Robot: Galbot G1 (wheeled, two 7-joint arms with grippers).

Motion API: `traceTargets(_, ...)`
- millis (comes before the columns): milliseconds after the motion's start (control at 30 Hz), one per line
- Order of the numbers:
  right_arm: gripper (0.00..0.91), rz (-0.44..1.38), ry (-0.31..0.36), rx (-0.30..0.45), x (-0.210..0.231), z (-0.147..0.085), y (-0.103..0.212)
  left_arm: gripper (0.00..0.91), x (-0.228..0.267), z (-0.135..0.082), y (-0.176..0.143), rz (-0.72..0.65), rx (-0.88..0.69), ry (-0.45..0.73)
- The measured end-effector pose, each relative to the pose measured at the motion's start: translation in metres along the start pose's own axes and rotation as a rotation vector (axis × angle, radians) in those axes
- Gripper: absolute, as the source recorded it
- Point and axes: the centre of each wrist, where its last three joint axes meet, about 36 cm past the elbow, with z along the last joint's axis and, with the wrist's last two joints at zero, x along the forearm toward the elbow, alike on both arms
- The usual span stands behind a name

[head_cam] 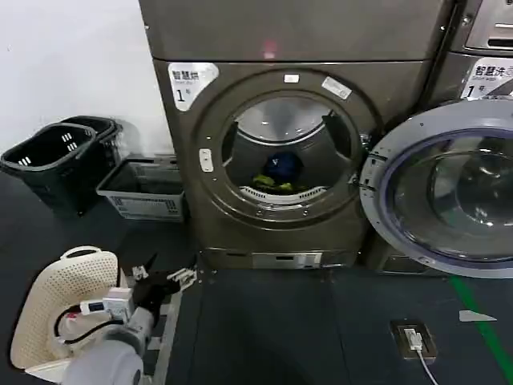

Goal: Grasp the clothes from the dryer.

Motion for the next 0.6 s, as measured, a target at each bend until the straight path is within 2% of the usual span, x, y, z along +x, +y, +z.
traceTargets(600, 0.907, 0.004, 0.009, -0.009, 0.0005, 0.0036, 0.0004, 0.907, 0.0008, -0.0015, -0.0015, 0.007, -0.014, -0.005)
